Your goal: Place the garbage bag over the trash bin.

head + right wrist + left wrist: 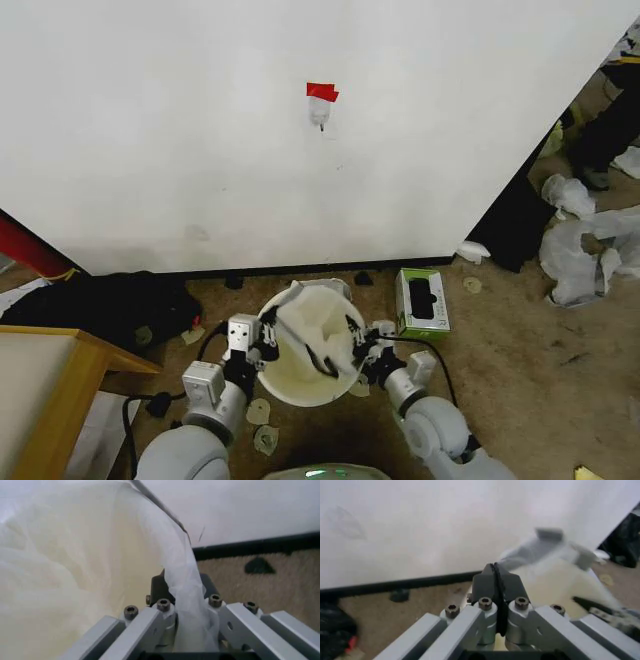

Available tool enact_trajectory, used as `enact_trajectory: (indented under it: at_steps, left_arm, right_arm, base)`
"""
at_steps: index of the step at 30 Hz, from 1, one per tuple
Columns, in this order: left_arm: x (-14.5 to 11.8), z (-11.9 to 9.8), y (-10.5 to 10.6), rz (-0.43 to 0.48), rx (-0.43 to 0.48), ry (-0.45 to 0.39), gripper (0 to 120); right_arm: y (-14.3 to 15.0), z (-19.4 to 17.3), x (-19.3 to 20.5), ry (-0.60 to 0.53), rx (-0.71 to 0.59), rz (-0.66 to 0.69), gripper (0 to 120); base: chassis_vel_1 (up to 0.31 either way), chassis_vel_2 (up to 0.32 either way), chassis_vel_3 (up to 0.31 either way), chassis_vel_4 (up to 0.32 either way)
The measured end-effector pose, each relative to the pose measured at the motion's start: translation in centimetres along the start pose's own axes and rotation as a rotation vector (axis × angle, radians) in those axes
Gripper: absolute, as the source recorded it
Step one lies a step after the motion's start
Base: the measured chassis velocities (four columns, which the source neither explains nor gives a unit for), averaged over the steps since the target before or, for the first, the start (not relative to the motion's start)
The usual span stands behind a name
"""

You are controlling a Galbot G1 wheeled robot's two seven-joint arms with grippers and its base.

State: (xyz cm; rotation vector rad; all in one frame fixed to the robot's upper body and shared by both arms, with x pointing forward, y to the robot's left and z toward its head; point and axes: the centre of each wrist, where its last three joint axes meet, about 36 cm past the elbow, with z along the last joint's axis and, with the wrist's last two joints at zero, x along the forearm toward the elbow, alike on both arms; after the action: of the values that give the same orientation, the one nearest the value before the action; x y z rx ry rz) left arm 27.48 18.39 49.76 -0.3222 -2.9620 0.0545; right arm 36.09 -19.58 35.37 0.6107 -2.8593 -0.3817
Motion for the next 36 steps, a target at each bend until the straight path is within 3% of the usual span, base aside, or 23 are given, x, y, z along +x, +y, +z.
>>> enact_trajectory:
  at_steps: [13,21,27,31,36]
  left_arm:
    - [-0.6,1.0,0.7,-0.033,-0.070,0.009,0]
    - [-2.0,1.5,2.4,-0.024,-0.134,0.017,0]
    - [-3.1,1.8,3.8,0.044,-0.192,0.023,0]
    - [-3.9,2.8,4.6,0.048,-0.211,0.075,0]
    - [-4.0,3.8,5.3,0.021,-0.200,0.132,0]
  right_arm:
    - [-4.4,-1.9,1.5,-0.009,0.068,-0.015,1]
    - [-6.6,-2.8,2.0,-0.013,0.112,-0.115,1]
    - [-8.1,-2.6,1.7,-0.050,0.128,-0.238,1]
    - [-9.6,-1.8,1.6,-0.089,0.142,-0.346,1]
    - [-10.4,-1.3,1.7,-0.109,0.125,-0.360,1]
  base:
    - [0.000,0.000,0.000,0.000]
    - [0.000,0.000,0.000,0.000]
    - [0.000,0.000,0.000,0.000]
    - [0.000,0.000,0.000,0.000]
    - [0.000,0.000,0.000,0.000]
